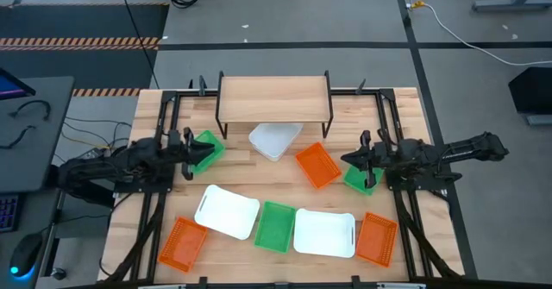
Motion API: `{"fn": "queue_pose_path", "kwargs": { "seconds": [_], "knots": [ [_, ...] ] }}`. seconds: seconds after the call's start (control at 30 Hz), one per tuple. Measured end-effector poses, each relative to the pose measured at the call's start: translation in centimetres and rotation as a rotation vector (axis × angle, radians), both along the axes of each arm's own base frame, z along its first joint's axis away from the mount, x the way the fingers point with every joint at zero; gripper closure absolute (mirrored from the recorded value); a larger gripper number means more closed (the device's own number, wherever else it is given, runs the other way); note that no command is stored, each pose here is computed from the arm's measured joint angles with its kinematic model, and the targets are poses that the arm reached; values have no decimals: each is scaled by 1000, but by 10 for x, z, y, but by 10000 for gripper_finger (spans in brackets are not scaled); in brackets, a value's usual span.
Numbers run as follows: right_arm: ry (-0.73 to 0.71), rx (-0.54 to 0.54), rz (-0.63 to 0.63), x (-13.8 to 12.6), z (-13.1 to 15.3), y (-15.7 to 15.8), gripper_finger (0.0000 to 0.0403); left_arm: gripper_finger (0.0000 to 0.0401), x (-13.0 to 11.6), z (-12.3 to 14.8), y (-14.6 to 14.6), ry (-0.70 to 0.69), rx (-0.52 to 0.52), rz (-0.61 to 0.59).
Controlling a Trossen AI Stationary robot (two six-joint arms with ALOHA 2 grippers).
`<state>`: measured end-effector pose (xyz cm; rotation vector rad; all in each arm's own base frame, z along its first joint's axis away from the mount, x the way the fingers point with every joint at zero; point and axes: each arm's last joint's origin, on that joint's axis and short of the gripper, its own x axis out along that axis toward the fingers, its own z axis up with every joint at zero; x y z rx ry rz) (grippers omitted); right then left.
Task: Stack baskets on shelf by color
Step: Put the right green bin on the shelf
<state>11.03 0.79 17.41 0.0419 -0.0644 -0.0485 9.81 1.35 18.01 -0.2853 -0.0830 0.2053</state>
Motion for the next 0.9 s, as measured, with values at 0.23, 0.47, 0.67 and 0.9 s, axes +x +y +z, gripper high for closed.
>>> {"fn": "queue_pose_path", "kwargs": {
  "seconds": [0.23,0.47,0.67,0.9],
  "knots": [
    [-6,-12,-28,0,1,-1,383,205,11,17,0,113,-45,27],
    [-2,-48,-61,0,1,-2,382,200,37,50,2,406,-53,103],
    [16,-14,-274,-1,-1,-8,369,214,60,69,5,669,-84,202],
    [54,31,-407,-2,-6,-11,335,223,75,72,-3,951,-217,181]
  ]
}}
